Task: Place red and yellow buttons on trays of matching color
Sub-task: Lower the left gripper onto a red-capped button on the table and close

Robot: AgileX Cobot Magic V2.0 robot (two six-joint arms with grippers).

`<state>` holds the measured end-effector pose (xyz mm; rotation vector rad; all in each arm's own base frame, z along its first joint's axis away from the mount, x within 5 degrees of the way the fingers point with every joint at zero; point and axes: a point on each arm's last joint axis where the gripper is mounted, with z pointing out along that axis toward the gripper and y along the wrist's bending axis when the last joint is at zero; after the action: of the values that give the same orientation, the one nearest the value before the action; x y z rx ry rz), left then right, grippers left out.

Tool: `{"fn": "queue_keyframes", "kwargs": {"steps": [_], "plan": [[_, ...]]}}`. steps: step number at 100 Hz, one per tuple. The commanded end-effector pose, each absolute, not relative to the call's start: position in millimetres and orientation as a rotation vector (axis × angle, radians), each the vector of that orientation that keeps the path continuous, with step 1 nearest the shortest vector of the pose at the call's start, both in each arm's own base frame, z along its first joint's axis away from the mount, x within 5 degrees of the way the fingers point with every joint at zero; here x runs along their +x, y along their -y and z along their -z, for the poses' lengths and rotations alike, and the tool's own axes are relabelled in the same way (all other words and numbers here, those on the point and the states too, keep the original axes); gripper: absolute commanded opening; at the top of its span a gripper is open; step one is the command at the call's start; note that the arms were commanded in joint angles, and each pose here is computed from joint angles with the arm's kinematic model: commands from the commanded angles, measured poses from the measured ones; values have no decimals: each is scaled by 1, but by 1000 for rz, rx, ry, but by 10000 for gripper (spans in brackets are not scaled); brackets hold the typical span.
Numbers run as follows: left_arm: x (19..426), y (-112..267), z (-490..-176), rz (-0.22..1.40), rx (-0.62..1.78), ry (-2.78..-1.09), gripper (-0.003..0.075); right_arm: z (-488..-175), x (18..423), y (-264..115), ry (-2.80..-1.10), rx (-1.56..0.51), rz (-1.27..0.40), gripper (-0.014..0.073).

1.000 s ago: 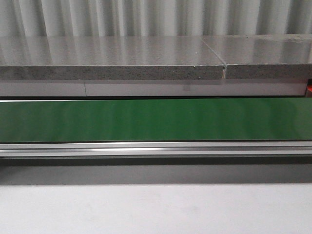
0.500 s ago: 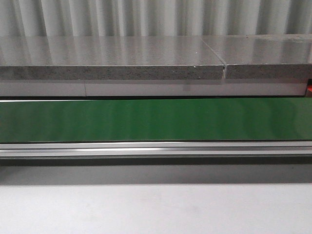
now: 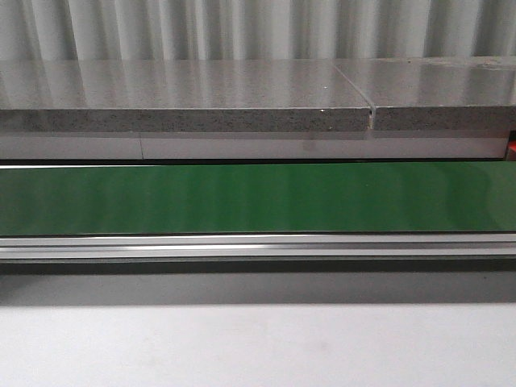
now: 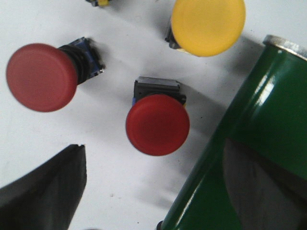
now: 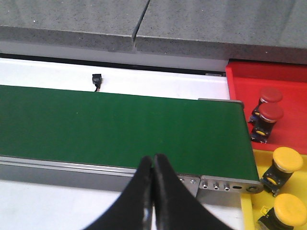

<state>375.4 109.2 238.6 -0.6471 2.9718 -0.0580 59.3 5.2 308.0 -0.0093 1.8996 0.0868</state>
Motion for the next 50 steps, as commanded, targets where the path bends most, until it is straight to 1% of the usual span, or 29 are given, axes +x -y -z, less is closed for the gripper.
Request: {"fn": "queue_keyframes", "kwargs": {"steps": [1, 35, 50], "plan": [[378, -108, -261, 86, -634, -2901, 564, -321, 60, -5, -1814, -17, -81, -66], [387, -111, -236, 89, -647, -2956, 564, -321, 60, -5, -1814, -17, -81, -66], [389, -112, -233, 83, -643, -2944, 564, -321, 60, -5, -1814, -17, -81, -66]]}}
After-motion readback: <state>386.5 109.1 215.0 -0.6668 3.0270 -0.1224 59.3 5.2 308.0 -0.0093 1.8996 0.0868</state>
